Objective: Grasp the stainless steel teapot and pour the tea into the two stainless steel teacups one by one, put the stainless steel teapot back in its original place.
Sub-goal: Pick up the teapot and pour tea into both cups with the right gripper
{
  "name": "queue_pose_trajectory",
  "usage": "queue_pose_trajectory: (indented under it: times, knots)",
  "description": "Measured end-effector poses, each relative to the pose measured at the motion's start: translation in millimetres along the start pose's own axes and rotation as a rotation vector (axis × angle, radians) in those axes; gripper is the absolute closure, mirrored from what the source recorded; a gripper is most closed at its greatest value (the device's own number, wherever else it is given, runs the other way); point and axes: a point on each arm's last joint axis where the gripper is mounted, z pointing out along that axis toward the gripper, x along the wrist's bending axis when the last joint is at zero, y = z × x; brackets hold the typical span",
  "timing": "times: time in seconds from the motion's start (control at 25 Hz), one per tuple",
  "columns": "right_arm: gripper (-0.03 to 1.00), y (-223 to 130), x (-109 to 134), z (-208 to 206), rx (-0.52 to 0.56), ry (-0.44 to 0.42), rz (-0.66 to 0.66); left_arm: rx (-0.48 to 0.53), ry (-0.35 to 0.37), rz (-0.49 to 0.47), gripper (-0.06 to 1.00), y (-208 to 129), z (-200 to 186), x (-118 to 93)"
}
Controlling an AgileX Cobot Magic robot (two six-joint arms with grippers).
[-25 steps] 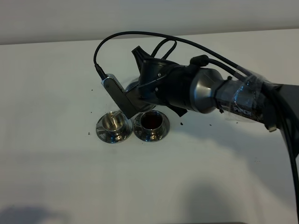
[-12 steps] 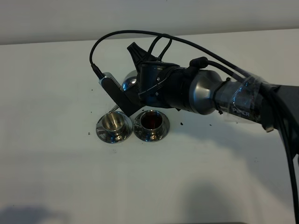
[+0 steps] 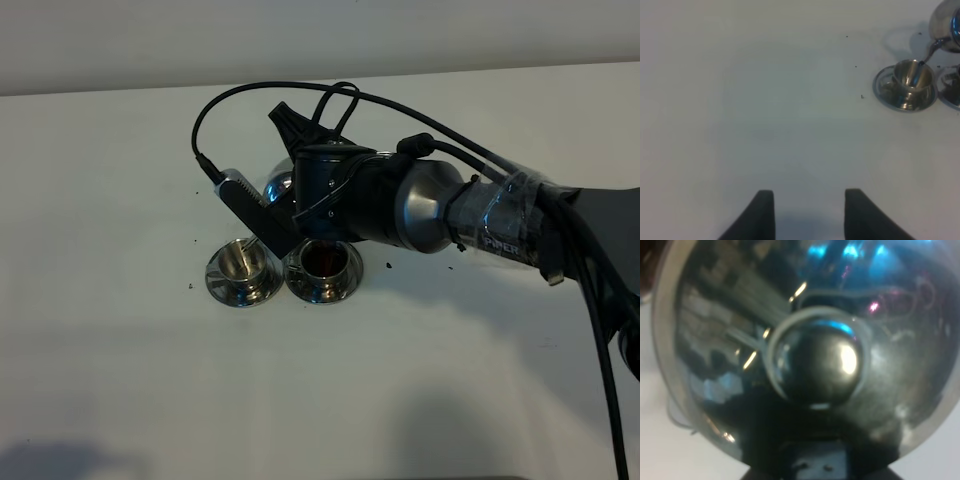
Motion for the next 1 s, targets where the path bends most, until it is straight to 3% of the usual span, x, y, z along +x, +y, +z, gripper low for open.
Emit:
queue_pose_trajectory:
  times: [1.0]
  knots:
    - [0.79,3.6,-9.4,-5.7,0.062,-0.095,-0.207,0.000,0.000,0.000,0.58,0.0,0.0,0.0]
